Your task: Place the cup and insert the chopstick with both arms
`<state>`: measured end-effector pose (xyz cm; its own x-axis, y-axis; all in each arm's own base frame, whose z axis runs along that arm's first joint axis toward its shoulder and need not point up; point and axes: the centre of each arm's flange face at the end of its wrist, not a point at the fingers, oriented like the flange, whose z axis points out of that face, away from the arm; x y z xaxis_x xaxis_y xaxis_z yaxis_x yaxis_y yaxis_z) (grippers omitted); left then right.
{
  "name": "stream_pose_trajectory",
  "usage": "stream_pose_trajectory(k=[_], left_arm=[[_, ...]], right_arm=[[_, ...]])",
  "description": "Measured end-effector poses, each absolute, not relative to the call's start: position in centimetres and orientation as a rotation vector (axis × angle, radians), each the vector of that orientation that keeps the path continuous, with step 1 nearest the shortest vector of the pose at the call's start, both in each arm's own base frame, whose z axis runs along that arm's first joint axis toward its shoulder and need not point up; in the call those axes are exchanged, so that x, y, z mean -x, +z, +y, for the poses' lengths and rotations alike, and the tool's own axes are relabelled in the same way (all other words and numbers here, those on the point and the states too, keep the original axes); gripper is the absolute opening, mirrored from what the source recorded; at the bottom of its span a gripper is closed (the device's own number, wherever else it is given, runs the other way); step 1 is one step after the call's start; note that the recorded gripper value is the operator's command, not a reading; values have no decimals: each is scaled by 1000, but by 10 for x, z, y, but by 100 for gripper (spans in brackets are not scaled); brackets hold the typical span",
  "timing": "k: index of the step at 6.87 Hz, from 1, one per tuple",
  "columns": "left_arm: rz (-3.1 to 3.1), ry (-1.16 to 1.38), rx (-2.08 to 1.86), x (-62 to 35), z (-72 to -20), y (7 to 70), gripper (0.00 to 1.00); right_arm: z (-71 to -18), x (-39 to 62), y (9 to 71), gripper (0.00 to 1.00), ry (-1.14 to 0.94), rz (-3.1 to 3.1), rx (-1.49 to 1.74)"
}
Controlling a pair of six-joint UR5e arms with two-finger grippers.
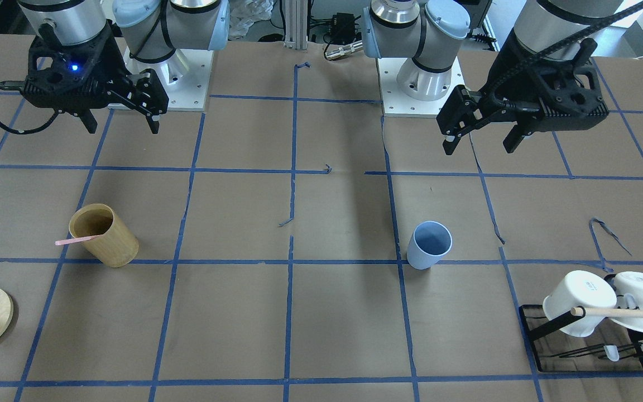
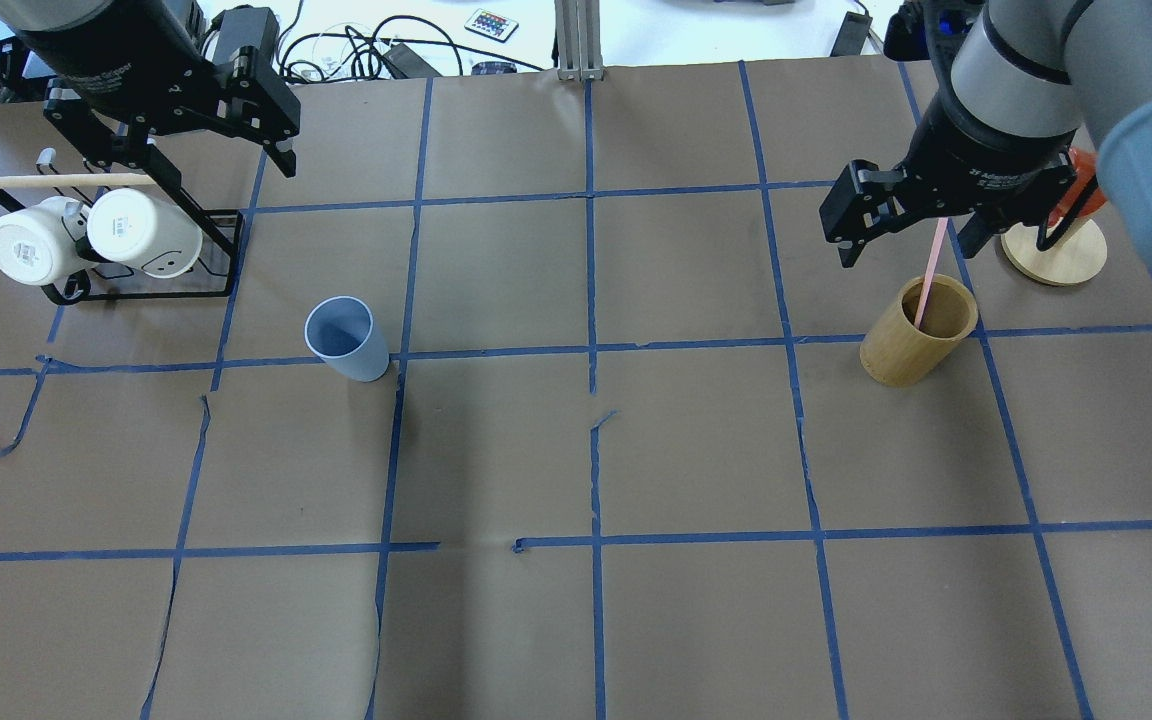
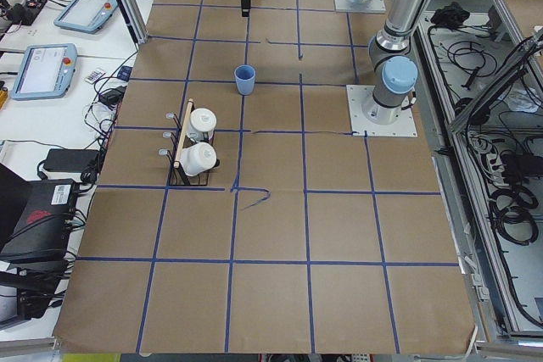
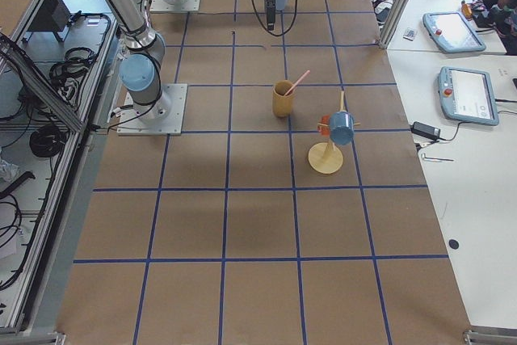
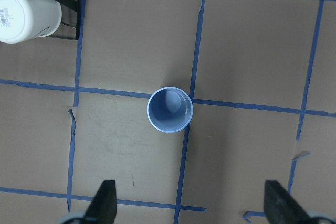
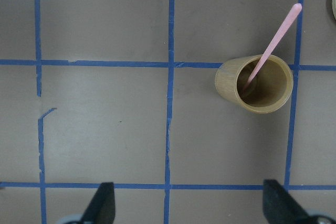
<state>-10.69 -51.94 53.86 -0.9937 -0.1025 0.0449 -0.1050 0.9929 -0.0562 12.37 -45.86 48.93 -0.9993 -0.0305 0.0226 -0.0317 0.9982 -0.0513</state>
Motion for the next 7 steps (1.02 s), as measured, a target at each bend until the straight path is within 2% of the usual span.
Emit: stream_pose_trajectory(k=[7], left_arm=[[-3102, 95, -117, 101, -511, 543, 100]], right_arm=[[-461, -120, 487, 100, 78, -3107, -36]])
